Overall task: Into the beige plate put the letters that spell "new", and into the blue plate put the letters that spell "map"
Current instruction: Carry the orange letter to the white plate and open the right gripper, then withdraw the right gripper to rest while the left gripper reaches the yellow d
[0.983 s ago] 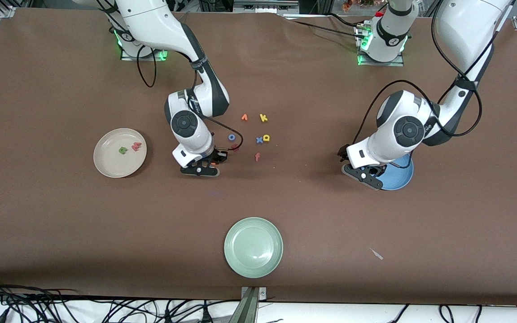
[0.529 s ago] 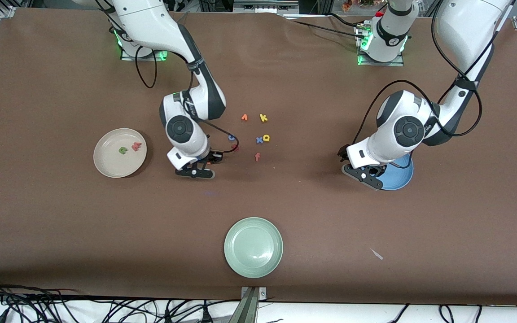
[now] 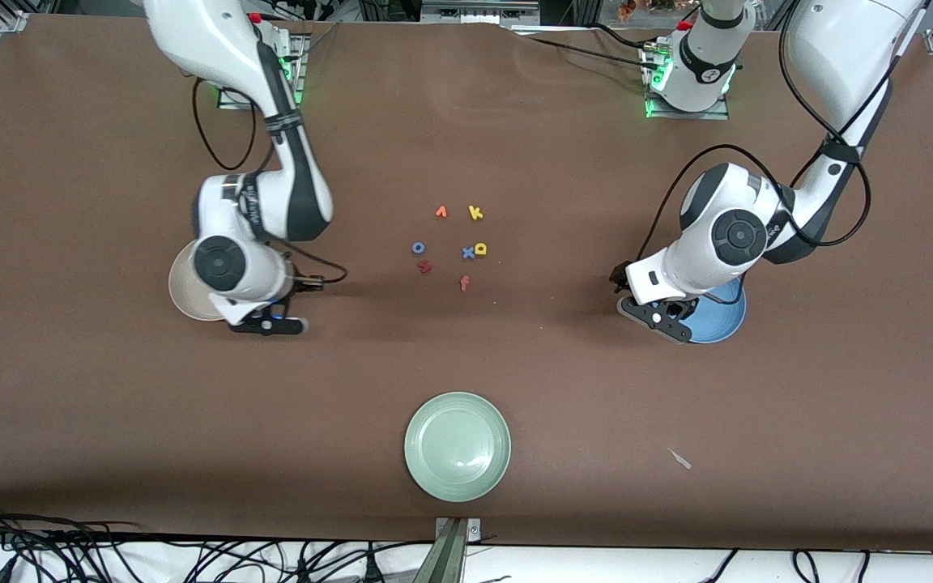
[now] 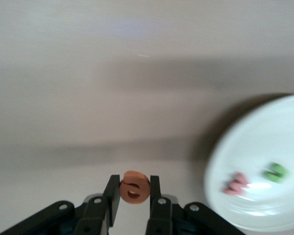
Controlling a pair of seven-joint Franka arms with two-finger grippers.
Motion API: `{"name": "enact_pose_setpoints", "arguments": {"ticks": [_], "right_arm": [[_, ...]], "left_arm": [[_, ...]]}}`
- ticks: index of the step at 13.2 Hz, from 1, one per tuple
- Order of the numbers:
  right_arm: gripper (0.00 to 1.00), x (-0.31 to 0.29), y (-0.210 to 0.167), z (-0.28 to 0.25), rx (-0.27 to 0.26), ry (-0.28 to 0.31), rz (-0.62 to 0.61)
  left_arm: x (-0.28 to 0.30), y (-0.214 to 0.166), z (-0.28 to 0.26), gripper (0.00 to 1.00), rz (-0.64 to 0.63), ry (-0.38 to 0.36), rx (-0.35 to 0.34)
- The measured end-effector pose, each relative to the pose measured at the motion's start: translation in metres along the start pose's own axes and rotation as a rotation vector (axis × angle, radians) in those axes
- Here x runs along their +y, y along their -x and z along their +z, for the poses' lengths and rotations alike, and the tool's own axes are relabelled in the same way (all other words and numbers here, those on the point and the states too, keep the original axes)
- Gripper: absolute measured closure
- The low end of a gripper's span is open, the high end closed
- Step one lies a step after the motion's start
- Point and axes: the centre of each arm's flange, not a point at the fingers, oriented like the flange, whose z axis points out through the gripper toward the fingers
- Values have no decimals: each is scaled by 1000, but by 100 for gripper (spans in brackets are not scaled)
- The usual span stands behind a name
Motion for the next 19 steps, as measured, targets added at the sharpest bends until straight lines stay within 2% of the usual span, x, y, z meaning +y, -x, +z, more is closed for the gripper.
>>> {"name": "enact_pose_setpoints", "arguments": {"ticks": [6, 7, 10, 13, 14, 16, 19], "right_arm": [[71, 86, -14, 22, -66, 37, 136], [67, 99, -17, 29, -76, 43, 158], [37, 110, -22, 32, -77, 45, 176], [7, 92, -25, 16, -54, 43, 152], [0, 86, -25, 10, -59, 41, 143], [0, 74, -25, -8, -78, 31, 123], [0, 55, -24, -42, -97, 18, 89]], "left_arm": [[-2, -2, -3, 0, -2, -2, 7], [-2, -2, -3, 0, -2, -2, 7], [8, -4, -3, 0, 14, -1, 8], [50, -10, -1, 0, 87, 0, 5], [69, -12, 0, 0, 120, -1, 3], [109, -13, 5, 0, 213, -1, -5], [168, -11, 21, 0, 418, 10, -25]]}}
